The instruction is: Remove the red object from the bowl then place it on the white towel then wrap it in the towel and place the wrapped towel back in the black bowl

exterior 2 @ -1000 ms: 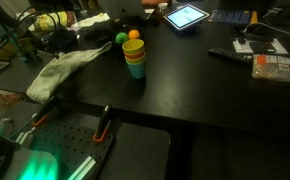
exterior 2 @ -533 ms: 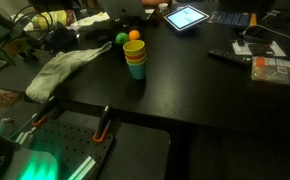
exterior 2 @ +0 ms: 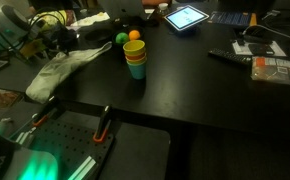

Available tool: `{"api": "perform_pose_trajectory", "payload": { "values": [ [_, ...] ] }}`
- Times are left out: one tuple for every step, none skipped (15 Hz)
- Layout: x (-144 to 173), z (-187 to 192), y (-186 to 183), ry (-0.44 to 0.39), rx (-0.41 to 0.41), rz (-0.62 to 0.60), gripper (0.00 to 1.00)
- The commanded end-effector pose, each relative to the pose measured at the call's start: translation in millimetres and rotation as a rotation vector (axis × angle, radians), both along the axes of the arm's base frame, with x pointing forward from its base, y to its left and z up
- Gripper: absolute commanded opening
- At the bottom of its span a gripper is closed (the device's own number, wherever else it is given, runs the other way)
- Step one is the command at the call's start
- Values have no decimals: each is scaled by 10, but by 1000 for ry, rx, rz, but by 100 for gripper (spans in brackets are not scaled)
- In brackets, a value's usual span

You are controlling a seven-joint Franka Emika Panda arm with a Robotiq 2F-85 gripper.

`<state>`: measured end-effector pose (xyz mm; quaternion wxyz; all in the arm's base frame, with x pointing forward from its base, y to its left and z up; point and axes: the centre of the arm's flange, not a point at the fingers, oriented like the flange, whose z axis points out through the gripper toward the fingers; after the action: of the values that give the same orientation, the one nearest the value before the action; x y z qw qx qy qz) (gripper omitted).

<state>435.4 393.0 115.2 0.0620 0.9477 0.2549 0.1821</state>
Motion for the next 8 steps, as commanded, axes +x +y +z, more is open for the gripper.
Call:
{"api": "perform_pose_trajectory", "payload": {
  "values": [
    [196, 23, -102, 39, 4, -48, 66],
    [203, 53, -122, 54, 17, -65, 59],
    [203, 85, -137, 72, 26, -81, 49],
    [198, 138, -154, 87, 38, -94, 42],
    [196, 211, -176, 110, 48, -118, 35],
    [201, 274, -207, 124, 56, -131, 27],
    [220, 352, -236, 128, 62, -144, 20],
    [259, 449, -299, 125, 56, -151, 13]
  ]
}}
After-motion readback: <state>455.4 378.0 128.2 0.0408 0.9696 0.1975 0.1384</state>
